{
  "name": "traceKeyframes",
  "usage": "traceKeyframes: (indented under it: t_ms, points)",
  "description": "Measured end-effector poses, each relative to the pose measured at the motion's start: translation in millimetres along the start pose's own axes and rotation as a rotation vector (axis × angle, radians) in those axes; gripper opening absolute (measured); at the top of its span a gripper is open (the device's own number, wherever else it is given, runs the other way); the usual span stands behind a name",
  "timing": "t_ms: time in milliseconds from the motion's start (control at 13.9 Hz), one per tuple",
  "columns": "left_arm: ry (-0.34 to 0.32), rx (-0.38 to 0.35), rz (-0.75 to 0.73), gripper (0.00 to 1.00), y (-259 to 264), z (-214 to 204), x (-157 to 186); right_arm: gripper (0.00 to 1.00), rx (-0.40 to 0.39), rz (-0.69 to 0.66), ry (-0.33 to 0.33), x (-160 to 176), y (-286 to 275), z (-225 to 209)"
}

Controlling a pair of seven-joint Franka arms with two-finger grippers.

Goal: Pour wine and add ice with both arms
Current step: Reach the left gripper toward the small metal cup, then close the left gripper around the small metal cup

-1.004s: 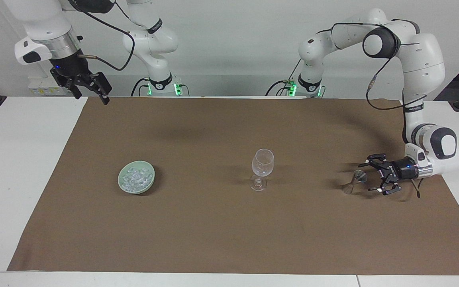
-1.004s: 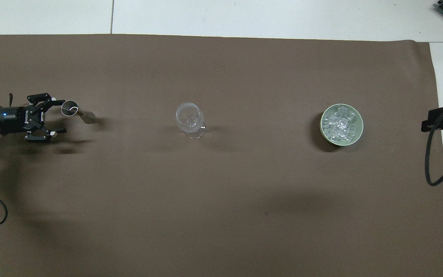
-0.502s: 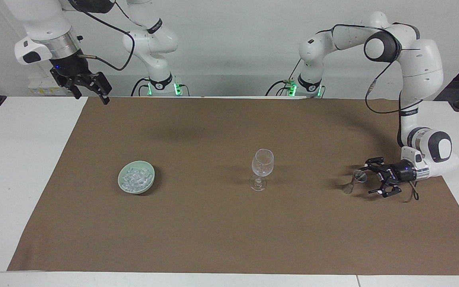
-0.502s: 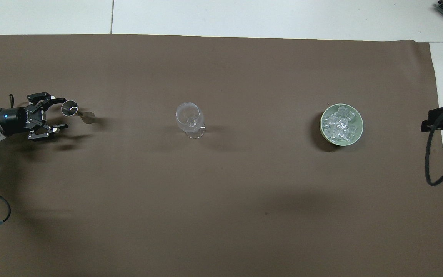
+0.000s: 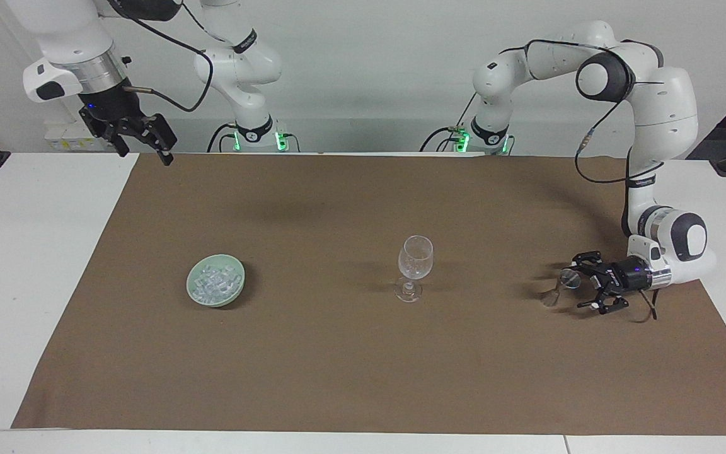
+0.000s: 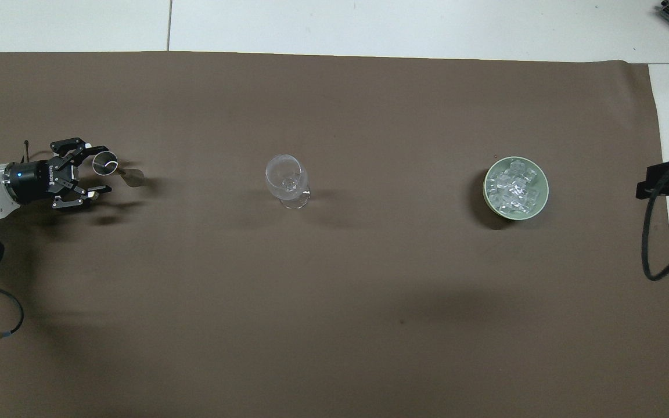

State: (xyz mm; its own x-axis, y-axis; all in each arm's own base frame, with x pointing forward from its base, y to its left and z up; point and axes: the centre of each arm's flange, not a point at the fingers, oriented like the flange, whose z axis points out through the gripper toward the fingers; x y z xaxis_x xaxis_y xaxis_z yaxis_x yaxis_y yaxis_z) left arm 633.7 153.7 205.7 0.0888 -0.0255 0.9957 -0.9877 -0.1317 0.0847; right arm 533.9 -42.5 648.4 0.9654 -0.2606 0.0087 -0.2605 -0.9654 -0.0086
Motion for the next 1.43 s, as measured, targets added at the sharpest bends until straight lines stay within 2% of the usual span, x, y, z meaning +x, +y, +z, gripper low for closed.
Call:
traceKeyframes:
  t_ms: [358,645,860,1219,1362,1434]
  points:
    - [0.021,-0.005,0.019,0.88,-0.9,8.9,-4.0,1.00,0.000,0.000,0.000,0.0,0.0,0.0]
    - [0.033,-0.005,0.032,0.76,0.1,10.9,-13.9,1.00,0.000,0.000,0.000,0.0,0.0,0.0]
    - [0.040,-0.010,0.031,0.72,0.2,14.0,-14.9,1.00,0.000,0.000,0.000,0.0,0.0,0.0]
    - [0.049,-0.019,0.029,0.72,0.7,18.7,-15.8,1.00,0.000,0.000,0.000,0.0,0.0,0.0]
    - [0.056,-0.027,0.027,0.68,2.1,21.3,-16.8,1.00,0.000,0.000,0.000,0.0,0.0,0.0]
    - [0.059,-0.029,0.030,0.62,2.4,22.0,-17.1,1.00,0.000,0.000,0.000,0.0,0.0,0.0]
